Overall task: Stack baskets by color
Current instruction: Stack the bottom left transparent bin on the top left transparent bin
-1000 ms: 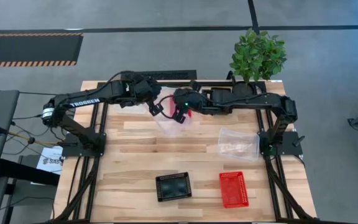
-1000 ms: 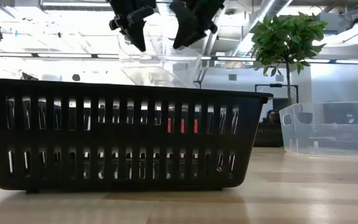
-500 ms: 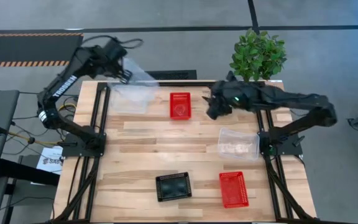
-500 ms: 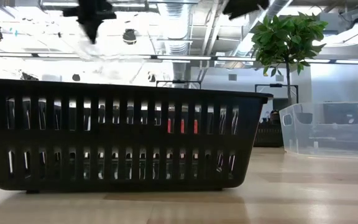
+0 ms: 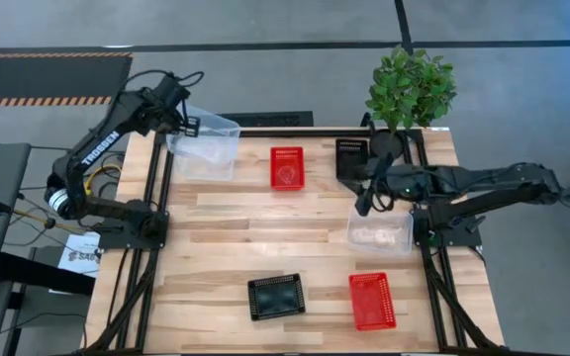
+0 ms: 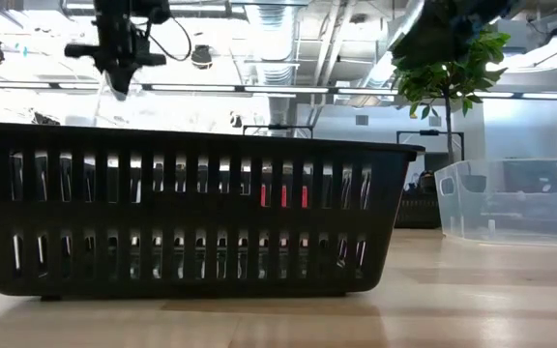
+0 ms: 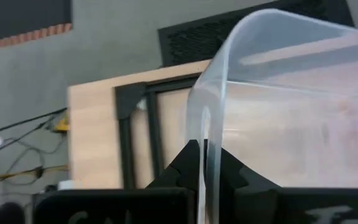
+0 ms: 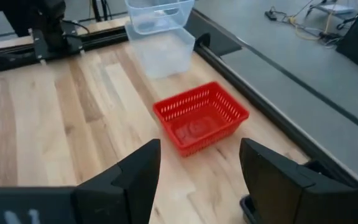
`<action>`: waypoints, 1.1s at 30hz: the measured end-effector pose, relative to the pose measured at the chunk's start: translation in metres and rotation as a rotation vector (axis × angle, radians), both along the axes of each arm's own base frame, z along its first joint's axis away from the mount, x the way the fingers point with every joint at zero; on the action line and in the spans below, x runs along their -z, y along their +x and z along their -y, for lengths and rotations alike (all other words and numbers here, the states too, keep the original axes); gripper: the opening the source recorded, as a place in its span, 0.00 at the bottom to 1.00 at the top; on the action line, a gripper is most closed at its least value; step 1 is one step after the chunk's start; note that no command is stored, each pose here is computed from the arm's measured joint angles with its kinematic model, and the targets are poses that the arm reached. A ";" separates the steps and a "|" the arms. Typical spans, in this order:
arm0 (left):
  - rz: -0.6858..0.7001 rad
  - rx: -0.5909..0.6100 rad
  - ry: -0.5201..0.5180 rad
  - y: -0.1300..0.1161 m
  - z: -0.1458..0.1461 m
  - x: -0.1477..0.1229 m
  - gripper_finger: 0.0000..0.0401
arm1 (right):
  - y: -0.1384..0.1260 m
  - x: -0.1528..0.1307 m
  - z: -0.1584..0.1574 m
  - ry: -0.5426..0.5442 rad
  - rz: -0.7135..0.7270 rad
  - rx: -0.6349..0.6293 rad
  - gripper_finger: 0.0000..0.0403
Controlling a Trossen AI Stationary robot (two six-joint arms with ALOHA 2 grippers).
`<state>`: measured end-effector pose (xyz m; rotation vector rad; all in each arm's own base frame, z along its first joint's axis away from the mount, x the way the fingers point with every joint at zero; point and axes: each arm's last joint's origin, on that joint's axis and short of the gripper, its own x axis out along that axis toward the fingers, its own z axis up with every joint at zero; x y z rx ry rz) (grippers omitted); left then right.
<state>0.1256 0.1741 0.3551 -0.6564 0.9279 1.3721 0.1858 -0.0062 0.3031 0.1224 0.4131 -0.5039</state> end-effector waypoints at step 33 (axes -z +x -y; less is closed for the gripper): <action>-0.089 -0.099 -0.009 0.007 -0.028 0.048 0.00 | -0.015 0.021 -0.004 0.028 0.003 -0.011 0.59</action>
